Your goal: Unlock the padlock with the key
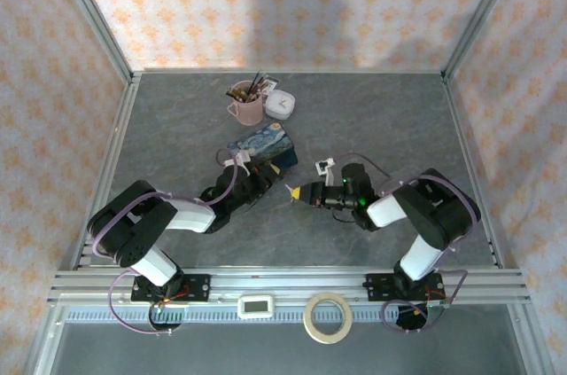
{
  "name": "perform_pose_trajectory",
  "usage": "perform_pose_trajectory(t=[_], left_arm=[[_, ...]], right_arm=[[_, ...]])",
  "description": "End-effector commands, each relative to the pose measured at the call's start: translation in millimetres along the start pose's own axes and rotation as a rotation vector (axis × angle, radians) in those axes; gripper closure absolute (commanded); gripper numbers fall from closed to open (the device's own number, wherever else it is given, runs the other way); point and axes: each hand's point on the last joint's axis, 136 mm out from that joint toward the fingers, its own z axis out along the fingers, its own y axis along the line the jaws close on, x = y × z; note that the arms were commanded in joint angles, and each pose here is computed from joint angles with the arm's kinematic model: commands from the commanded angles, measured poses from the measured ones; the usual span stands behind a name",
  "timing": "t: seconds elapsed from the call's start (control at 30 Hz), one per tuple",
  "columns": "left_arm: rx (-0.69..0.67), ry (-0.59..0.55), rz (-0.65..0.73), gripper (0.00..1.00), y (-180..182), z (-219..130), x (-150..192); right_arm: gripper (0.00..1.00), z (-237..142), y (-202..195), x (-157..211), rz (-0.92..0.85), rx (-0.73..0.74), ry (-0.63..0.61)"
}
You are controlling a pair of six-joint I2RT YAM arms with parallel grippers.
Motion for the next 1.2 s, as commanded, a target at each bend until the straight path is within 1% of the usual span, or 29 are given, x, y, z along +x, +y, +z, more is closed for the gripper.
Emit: perform_pose_trajectory(t=[0.0,0.17,0.83,1.17], left_arm=[[0.11,-0.034,-0.019,1.0,-28.0,-5.6,-6.5],[0.132,-0.02,-0.015,1.0,-32.3,-4.8,-2.8],[0.159,0.013,0.018,1.0,-43.8,0.5,8.2],[0.119,0.006,0.039,1.0,-33.4,-0.1,10.2]], right_arm=[[1.0,-1.0,16.8,-9.9,-0.019,-0.093,-0.029],[1.0,3.6,17.6,-13.5,0.0,-0.124,-0.03],[1.0,9.4,20.0,-20.9,-0.022,-0.132,-0.029],[1.0,2.8,32.4,-20.2,-0.034,-0.16,-0.029]])
